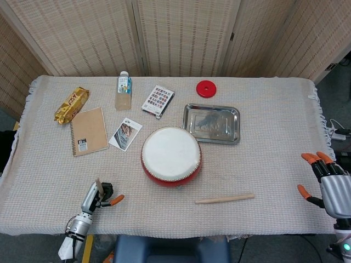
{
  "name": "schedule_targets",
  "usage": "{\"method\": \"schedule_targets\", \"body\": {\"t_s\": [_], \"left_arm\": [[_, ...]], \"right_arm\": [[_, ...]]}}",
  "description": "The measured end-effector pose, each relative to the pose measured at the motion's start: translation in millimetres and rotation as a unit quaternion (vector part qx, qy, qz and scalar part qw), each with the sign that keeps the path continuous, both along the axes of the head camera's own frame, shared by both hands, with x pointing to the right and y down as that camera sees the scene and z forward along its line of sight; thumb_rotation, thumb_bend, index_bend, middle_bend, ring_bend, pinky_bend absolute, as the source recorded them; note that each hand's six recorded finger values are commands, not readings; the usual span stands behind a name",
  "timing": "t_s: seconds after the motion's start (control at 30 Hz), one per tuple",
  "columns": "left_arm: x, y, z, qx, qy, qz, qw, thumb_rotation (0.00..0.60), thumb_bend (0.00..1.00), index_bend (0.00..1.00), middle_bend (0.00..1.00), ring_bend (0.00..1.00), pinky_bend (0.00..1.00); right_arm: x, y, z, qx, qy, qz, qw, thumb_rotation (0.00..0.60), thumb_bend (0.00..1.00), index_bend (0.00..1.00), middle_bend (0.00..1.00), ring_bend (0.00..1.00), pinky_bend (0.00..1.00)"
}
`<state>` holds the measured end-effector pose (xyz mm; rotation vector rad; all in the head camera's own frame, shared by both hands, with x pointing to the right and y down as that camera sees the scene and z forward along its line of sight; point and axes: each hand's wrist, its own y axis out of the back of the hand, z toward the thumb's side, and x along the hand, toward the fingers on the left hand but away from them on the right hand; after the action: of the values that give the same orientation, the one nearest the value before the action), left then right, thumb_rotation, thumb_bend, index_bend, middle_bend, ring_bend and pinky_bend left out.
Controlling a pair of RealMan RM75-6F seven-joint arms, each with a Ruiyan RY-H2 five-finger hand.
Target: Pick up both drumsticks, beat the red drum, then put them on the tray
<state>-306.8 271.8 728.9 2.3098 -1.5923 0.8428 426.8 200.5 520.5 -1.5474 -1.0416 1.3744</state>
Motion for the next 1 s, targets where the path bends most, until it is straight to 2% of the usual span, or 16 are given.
{"method": "schedule_targets", "body": {"t_s": [0.1, 0.33, 0.53, 0.67, 0.73, 0.87, 0.97, 1.0], "left_arm": [[-2, 1, 3, 0.003, -0.010, 0.003, 0.9999, 0.600, 0.24, 0.90, 1.00, 0.91, 1.00], [-6, 4, 10, 0.012, -0.033, 0.015, 0.9993, 0.600, 0.25, 0.92, 1.00, 0.93, 1.00], [-10, 5, 14, 0.027, -0.061, 0.032, 0.9972, 0.600, 0.39, 1.00, 1.00, 1.00, 1.00], [-13, 2, 13, 0.047, -0.088, 0.051, 0.9937, 0.600, 0.54, 1.00, 1.00, 1.00, 1.00], [-15, -1, 9, 0.062, -0.105, 0.063, 0.9905, 0.600, 0.57, 1.00, 1.00, 1.00, 1.00], [-23, -8, -1, 0.100, -0.152, 0.095, 0.9786, 0.600, 0.58, 1.00, 1.00, 1.00, 1.00], [-32, -15, -10, 0.133, -0.207, 0.128, 0.9608, 0.600, 0.58, 1.00, 1.00, 1.00, 1.00], [-36, -18, -14, 0.145, -0.232, 0.143, 0.9513, 0.600, 0.58, 1.00, 1.00, 1.00, 1.00]], "right_arm": [[0, 0, 1, -0.002, 0.001, 0.001, 1.0000, 0.600, 0.19, 0.19, 0.20, 0.13, 0.36], [-2, -1, 2, -0.005, 0.002, 0.000, 1.0000, 0.600, 0.19, 0.19, 0.20, 0.13, 0.36], [-3, -1, 2, -0.006, 0.002, 0.000, 1.0000, 0.600, 0.19, 0.19, 0.20, 0.13, 0.36], [-2, 0, 4, -0.013, 0.001, 0.002, 0.9999, 0.600, 0.19, 0.19, 0.20, 0.13, 0.36], [-3, 1, 6, -0.020, -0.003, 0.004, 0.9998, 0.600, 0.19, 0.20, 0.21, 0.15, 0.36], [-7, 4, 14, -0.048, -0.022, 0.004, 0.9986, 0.600, 0.19, 0.24, 0.24, 0.17, 0.36], [-14, 7, 25, -0.074, -0.032, -0.001, 0.9967, 0.600, 0.19, 0.28, 0.25, 0.18, 0.37], [-17, 8, 30, -0.082, -0.035, -0.002, 0.9960, 0.600, 0.19, 0.29, 0.25, 0.18, 0.37]]}}
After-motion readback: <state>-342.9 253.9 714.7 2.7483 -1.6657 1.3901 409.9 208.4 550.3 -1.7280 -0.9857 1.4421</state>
